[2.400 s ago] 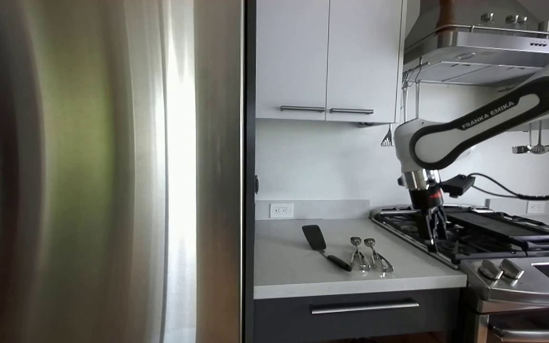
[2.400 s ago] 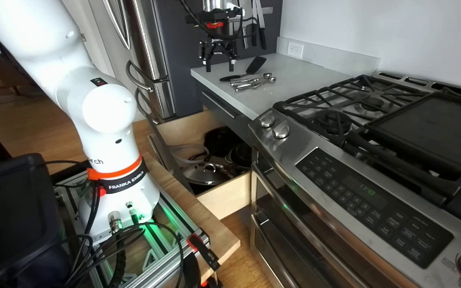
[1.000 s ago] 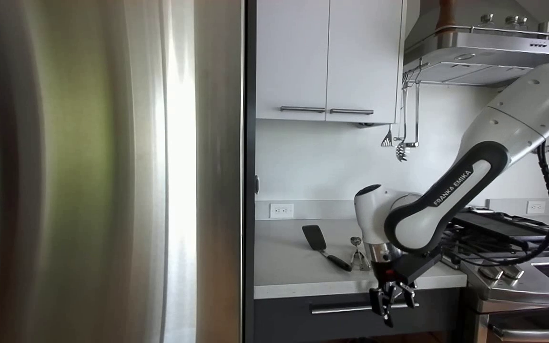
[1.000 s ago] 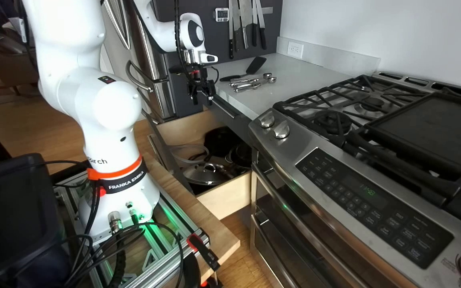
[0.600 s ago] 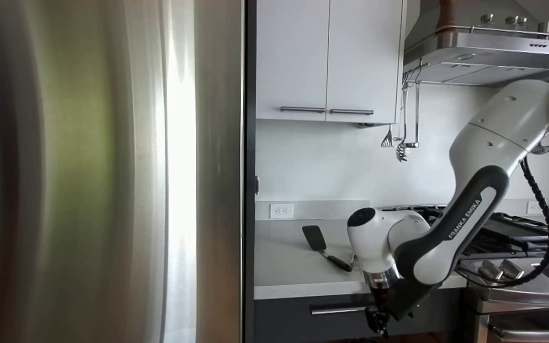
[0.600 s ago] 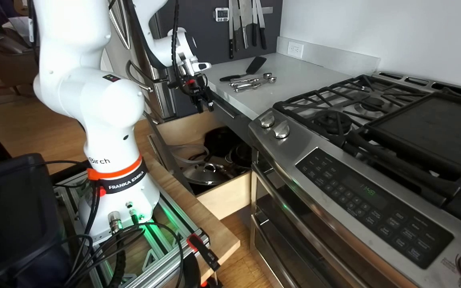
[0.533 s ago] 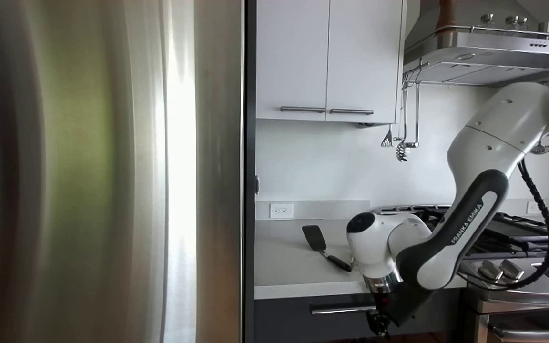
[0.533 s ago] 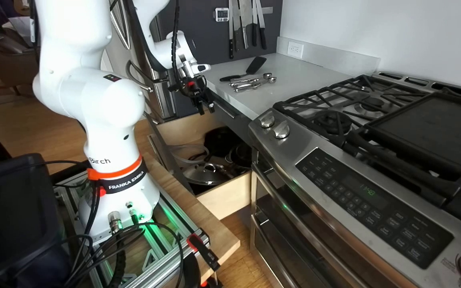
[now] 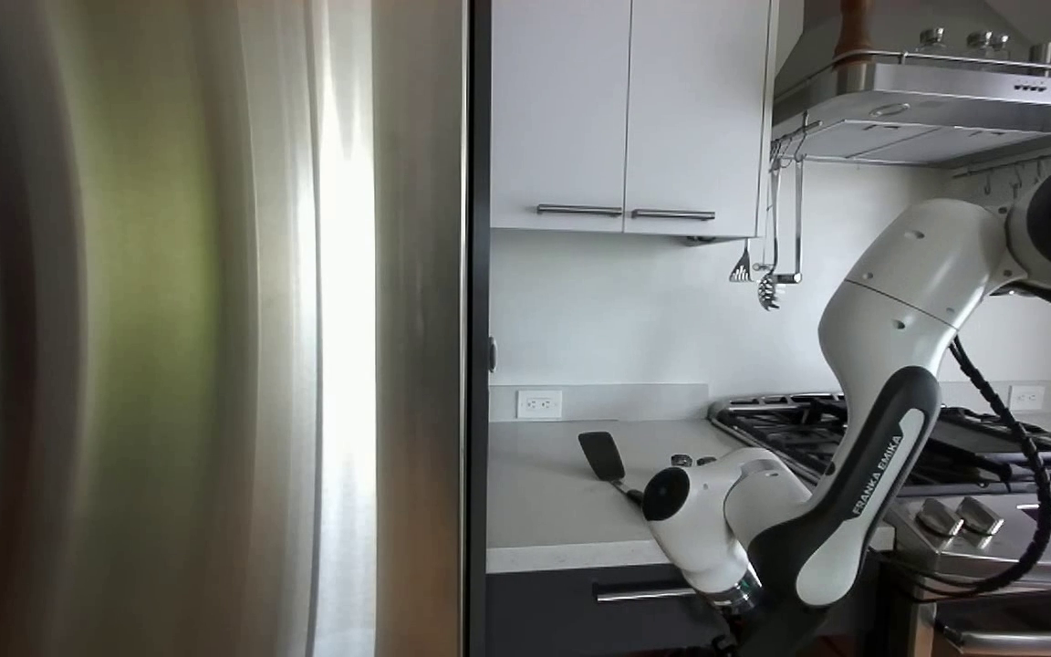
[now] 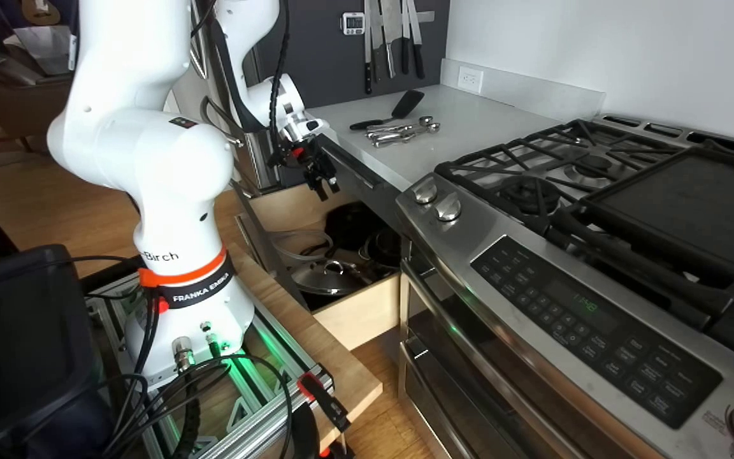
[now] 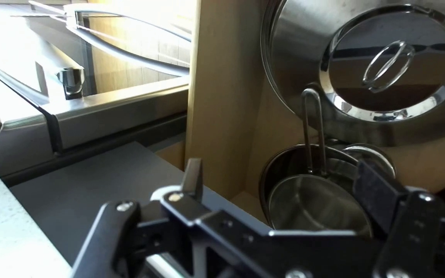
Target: Pick up the silver pot from the open drawer and place it on the bottom left cooker on the hob of the stove
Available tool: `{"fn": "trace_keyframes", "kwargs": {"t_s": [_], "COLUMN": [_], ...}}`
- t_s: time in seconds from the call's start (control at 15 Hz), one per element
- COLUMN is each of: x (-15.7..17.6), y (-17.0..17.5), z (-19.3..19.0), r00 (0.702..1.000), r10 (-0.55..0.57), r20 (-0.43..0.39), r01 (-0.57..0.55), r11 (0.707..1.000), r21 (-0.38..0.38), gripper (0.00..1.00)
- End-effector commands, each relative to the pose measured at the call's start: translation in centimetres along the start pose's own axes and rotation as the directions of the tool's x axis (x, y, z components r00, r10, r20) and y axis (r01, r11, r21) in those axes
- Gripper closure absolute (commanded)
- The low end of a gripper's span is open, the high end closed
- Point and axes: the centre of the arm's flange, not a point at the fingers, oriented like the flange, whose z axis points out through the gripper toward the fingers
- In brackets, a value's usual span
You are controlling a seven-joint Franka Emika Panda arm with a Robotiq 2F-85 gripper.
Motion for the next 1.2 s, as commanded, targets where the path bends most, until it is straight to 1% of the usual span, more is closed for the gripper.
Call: {"fn": "trace_keyframes", "kwargs": {"t_s": [0.0, 0.13, 0.4, 0.73, 0.8, 0.93, 1.0, 1.07, 1.13], "x": [0.7, 1.9, 3.0, 2.6, 2.5, 2.0, 1.8, 1.5, 1.3], "y": [-0.4, -1.8, -4.9, -7.9, -8.4, -9.1, -9.3, -9.6, -9.6], "z": [0.1, 0.9, 3.0, 6.9, 7.7, 9.0, 9.4, 9.8, 10.0], "r00": [1.0, 0.999, 0.999, 0.999, 0.999, 0.999, 0.999, 0.999, 0.998], "r10": [-0.01, -0.019, -0.047, -0.043, -0.024, 0.017, 0.029, 0.048, 0.054], "r20": [-0.026, -0.032, -0.007, 0.026, 0.039, 0.04, 0.026, 0.014, 0.013], "r01": [0.009, 0.015, 0.043, 0.049, 0.037, 0.002, -0.014, -0.035, -0.041], "r11": [0.999, 0.991, 0.97, 0.943, 0.933, 0.903, 0.887, 0.874, 0.872], "r21": [-0.046, -0.13, -0.24, -0.33, -0.357, -0.429, -0.461, -0.484, -0.487], "gripper": [0.0, 0.0, 0.0, 0.0, 0.0, 0.0, 0.0, 0.0, 0.0]}}
